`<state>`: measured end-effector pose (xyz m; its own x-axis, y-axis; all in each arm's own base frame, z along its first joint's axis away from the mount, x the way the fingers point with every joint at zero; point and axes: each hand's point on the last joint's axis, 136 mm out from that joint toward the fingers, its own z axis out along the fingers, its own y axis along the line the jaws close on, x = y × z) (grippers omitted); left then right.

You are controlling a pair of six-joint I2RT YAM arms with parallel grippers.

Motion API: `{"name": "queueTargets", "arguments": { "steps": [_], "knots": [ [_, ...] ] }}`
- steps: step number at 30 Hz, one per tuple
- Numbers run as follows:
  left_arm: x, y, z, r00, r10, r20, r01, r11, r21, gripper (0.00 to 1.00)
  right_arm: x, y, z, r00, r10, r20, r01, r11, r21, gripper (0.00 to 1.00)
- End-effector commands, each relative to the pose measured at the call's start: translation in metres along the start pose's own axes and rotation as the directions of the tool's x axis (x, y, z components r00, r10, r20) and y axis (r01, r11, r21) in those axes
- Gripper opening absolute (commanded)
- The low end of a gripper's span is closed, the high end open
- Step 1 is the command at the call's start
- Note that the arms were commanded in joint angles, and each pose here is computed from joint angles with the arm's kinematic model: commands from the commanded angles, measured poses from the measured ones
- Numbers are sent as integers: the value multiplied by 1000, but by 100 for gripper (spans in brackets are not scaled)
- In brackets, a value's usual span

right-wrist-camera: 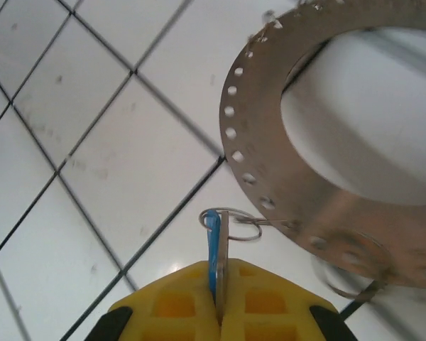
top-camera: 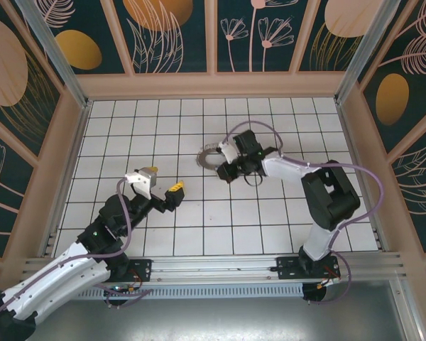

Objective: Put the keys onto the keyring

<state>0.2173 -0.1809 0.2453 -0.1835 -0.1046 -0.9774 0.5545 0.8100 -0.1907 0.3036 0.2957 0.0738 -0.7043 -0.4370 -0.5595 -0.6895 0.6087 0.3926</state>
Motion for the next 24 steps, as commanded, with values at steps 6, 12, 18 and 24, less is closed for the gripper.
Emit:
{"name": "queueTargets", "arguments": {
  "steps": [6, 12, 18, 24],
  "knots": [
    [-9, -4, 10, 999, 30, 14, -30, 1000, 4, 99, 37, 24, -8, 972, 211, 108, -195, 970, -144, 12],
    [-4, -5, 15, 1000, -15, 1, 15, 1000, 9, 99, 37, 29, -33, 961, 195, 195, -178, 978, -106, 38],
    [24, 24, 32, 989, -114, -96, 95, 979, -181, 99, 3, 18, -84, 921, 44, 386, -88, 992, 96, 85],
    [36, 53, 62, 969, -197, -149, 151, 949, -275, 99, -23, -25, -146, 804, -79, 590, -132, 943, 305, 99]
  ]
}}
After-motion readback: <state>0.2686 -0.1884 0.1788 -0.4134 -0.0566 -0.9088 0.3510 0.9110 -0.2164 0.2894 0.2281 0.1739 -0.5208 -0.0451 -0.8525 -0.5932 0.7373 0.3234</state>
